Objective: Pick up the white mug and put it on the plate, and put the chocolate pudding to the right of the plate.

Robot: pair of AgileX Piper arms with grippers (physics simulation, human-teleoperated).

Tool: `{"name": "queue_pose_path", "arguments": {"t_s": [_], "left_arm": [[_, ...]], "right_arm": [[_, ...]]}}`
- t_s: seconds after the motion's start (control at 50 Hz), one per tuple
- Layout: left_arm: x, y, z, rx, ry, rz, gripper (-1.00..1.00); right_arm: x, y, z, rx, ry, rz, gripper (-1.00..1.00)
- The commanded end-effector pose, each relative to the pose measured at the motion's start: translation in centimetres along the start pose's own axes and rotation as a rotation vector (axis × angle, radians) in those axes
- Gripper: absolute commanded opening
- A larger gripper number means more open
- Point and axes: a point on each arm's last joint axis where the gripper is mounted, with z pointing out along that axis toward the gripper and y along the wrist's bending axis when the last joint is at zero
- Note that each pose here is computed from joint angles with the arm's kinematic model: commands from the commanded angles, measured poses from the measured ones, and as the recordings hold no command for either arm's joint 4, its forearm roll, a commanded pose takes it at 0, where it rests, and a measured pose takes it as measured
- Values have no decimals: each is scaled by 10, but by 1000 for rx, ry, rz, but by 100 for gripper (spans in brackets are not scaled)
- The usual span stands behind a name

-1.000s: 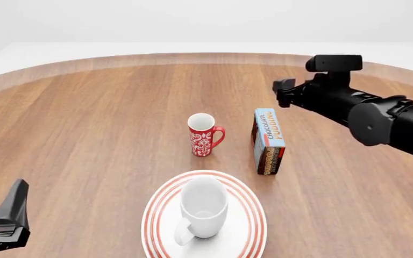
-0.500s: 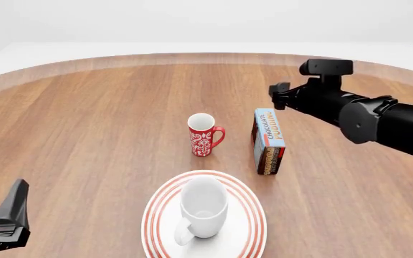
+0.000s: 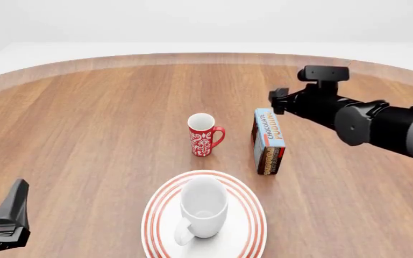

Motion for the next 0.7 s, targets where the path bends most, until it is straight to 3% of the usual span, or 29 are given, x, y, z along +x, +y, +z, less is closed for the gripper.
{"name": "queue_pose_path", "arguments": {"t_s": [0.02,0.7], "left_arm": [[0,0,0,0,0,0,100],[0,0,0,0,0,0,100]], "right_arm": [[6,0,6,0,15,-6,100],[23,-1,20,2,54,-18,100]]}}
